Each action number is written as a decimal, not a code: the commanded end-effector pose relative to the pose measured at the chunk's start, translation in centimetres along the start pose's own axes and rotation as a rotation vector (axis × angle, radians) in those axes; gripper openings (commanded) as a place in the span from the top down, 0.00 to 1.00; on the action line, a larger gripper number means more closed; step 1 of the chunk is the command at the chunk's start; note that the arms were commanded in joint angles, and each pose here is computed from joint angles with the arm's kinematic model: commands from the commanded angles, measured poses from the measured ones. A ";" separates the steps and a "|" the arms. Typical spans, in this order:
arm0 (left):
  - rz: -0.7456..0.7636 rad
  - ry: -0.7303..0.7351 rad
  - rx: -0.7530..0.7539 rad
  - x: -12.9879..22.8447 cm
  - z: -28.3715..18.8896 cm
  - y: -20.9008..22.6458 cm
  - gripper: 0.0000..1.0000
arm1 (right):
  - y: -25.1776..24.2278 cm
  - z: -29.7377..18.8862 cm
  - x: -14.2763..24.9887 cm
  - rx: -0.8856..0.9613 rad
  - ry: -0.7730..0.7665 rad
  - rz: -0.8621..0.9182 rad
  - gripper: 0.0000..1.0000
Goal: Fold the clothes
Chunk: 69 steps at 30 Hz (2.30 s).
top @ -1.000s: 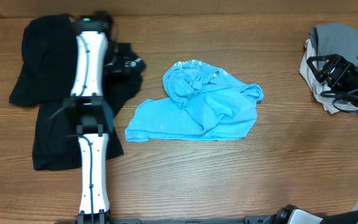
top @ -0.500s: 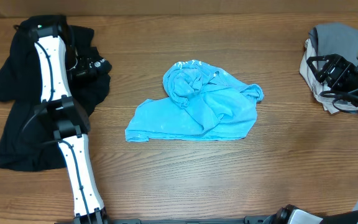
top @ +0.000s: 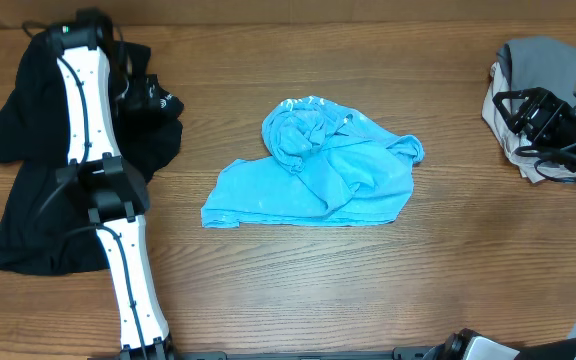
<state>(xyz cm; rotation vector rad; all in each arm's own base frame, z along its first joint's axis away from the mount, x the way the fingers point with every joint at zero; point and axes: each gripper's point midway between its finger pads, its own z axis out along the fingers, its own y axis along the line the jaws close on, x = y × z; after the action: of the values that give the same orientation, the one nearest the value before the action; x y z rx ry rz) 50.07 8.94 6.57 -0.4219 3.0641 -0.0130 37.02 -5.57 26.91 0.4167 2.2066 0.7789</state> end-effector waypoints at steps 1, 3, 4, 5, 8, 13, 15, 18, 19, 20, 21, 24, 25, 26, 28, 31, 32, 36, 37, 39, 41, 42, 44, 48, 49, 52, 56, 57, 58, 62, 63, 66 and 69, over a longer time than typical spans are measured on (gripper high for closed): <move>0.068 -0.241 0.042 -0.1 -11.6 -3.0 0.00 | 0.2 0.0 -0.1 -0.001 0.002 -0.011 0.13; 0.110 -0.285 0.111 0.7 -14.3 -5.6 0.00 | 0.2 0.0 0.0 0.000 0.006 -0.008 0.13; 0.137 -0.303 0.138 1.0 -15.3 -6.9 0.00 | 0.2 0.0 0.0 0.000 0.007 -0.007 0.13; 0.175 -0.317 0.156 1.4 -16.0 -8.2 0.00 | 0.2 0.0 0.0 0.000 0.007 -0.007 0.13; 0.316 -0.338 0.180 2.7 -16.8 -12.6 0.00 | 0.2 0.0 0.0 0.001 0.006 -0.011 0.12; 0.541 -0.296 0.189 5.9 -15.2 -20.0 0.00 | -0.6 0.0 0.0 0.042 0.004 -0.005 0.12; 0.598 -0.284 0.184 7.1 -14.4 -22.6 0.00 | -0.6 0.0 0.1 0.042 0.007 -0.002 0.12; 0.674 -0.276 0.183 8.9 -13.6 -26.0 0.00 | -0.6 0.0 0.3 0.044 0.015 0.006 0.12; 0.695 -0.277 0.181 9.4 -13.4 -26.9 0.00 | -0.6 0.0 0.4 0.044 0.017 0.008 0.12; 0.718 -0.277 0.179 10.0 -13.1 -27.9 0.00 | -0.6 0.0 0.4 0.044 0.018 0.010 0.12; 0.736 -0.280 0.185 10.5 -13.1 -28.8 0.00 | -0.6 0.0 0.5 0.045 0.020 0.011 0.12; 0.791 -0.290 0.198 11.7 -12.4 -31.4 0.00 | -0.6 0.0 0.5 0.044 0.020 0.011 0.12; 0.810 -0.295 0.201 12.0 -12.2 -32.2 0.00 | -0.6 0.0 0.5 0.044 0.020 0.011 0.12; 0.835 -0.297 0.203 12.2 -11.8 -32.9 0.00 | -0.6 0.0 0.5 0.044 0.020 0.011 0.12; 0.874 -0.297 0.203 12.5 -10.8 -34.0 0.00 | -0.6 0.0 0.5 0.044 0.021 0.012 0.09; 0.906 -0.281 0.197 12.5 -8.5 -35.2 0.00 | -0.6 0.0 0.5 0.045 0.021 0.012 0.09; 0.915 -0.273 0.194 12.3 -7.3 -35.5 0.00 | -0.7 0.0 0.6 0.045 0.023 0.014 0.09; 0.950 -0.253 0.182 11.9 -4.4 -36.1 0.00 | -0.7 0.0 0.6 0.046 0.026 0.016 0.08; 0.957 -0.249 0.179 11.8 -3.8 -36.2 0.00 | -0.7 0.0 0.6 0.046 0.026 0.016 0.08; 0.979 -0.235 0.171 11.9 -2.8 -36.2 0.00 | -0.7 0.0 0.6 0.046 0.025 0.015 0.08; 0.997 -0.217 0.164 12.0 -2.1 -36.1 0.02 | -0.7 0.0 0.5 0.046 0.023 0.013 0.08; 1.009 -0.204 0.158 12.2 -1.7 -35.9 0.03 | -0.7 0.0 0.5 0.046 0.021 0.012 0.08; 1.043 -0.173 0.141 12.6 -1.0 -35.4 0.09 | -0.7 0.0 0.4 0.045 0.019 0.010 0.08; 1.047 -0.127 0.053 12.8 -0.3 -33.6 0.19 | -0.7 0.0 0.5 0.045 0.020 0.010 0.08; 1.047 -0.116 0.035 12.8 -0.3 -33.2 0.22 | -0.7 0.0 0.5 0.045 0.020 0.010 0.08; 1.048 -0.083 0.012 13.3 -0.2 -32.4 0.31 | -0.7 0.0 0.5 0.045 0.020 0.010 0.08; 1.053 -0.034 0.000 14.2 0.2 -31.7 0.32 | -0.7 0.0 0.5 0.045 0.021 0.011 0.08; 1.059 -0.020 0.001 14.6 0.3 -31.7 0.28 | -0.7 0.0 0.5 0.045 0.021 0.011 0.08; 1.072 -0.010 0.005 14.9 0.4 -31.8 0.27 | -0.7 0.0 0.5 0.045 0.021 0.012 0.08; 1.154 0.005 0.029 16.3 0.3 -32.8 0.27 | -0.7 0.0 0.6 0.046 0.023 0.014 0.08; 1.174 0.005 0.029 16.5 0.3 -33.0 0.27 | -0.7 0.0 0.6 0.046 0.023 0.014 0.08; 1.211 0.012 0.026 17.1 0.5 -33.4 0.28 | -0.7 0.0 0.6 0.046 0.024 0.014 0.08; 1.212 0.026 0.022 17.2 1.1 -33.3 0.31 | -0.7 0.0 0.6 0.047 0.026 0.016 0.08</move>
<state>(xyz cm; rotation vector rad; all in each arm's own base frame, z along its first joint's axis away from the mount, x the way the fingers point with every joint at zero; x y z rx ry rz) 43.29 -27.27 6.99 1.3169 2.7767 0.0079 36.39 -5.78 25.90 0.4655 2.2527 0.7580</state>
